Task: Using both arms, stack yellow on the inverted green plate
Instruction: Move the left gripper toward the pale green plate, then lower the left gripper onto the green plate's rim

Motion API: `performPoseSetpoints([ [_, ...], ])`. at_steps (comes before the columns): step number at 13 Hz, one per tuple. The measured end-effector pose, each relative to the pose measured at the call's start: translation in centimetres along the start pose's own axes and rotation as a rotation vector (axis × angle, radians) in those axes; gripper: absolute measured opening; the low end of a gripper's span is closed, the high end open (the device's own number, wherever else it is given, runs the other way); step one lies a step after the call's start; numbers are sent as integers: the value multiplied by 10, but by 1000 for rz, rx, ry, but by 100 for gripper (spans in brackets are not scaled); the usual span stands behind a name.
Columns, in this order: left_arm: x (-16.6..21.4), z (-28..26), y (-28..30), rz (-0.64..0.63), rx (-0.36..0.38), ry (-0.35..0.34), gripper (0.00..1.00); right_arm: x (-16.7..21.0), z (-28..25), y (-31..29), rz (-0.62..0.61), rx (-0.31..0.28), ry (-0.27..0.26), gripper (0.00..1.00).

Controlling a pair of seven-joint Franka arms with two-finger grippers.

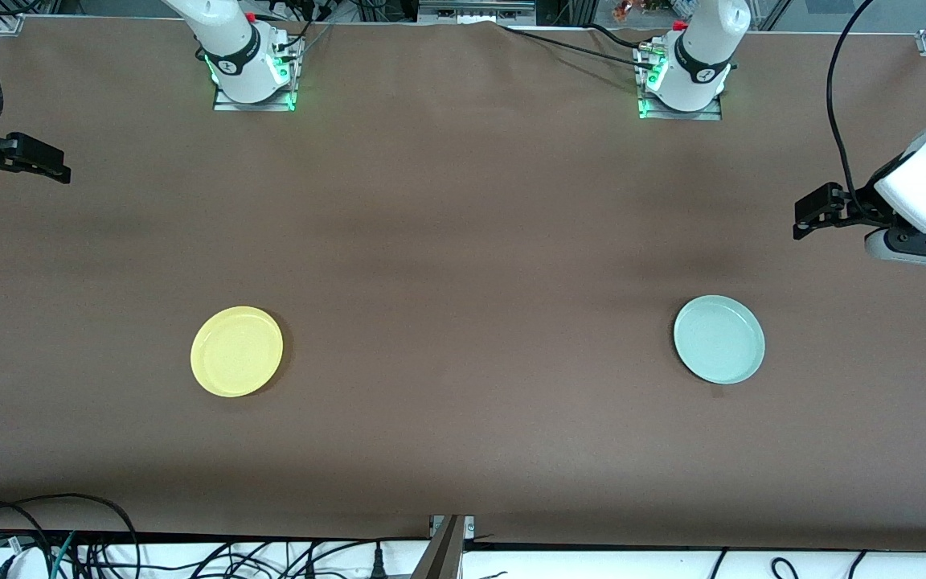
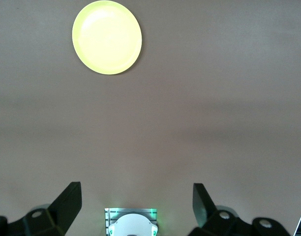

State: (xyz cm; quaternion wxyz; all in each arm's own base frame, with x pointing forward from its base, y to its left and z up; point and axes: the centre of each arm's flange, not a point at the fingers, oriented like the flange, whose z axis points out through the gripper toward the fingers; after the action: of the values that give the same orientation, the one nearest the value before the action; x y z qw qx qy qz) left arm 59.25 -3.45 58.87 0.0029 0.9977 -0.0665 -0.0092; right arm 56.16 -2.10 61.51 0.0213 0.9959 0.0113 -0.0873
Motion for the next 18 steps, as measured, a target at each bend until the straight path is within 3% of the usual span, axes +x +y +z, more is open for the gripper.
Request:
performPoseSetpoints([
  [4,5,10,10,18,0,-15,100,2,2,0,0,0,2,100],
  [9,46,140,-3,6,26,-228,100,8,5,1,1,-2,13,100],
  [11,51,144,-8,4,40,-222,100,8,4,1,1,-2,14,100],
  [14,57,139,-44,46,37,-160,100,8,4,1,2,-2,15,100],
  [18,63,188,-104,-27,26,-138,100,7,3,7,13,-1,18,100],
])
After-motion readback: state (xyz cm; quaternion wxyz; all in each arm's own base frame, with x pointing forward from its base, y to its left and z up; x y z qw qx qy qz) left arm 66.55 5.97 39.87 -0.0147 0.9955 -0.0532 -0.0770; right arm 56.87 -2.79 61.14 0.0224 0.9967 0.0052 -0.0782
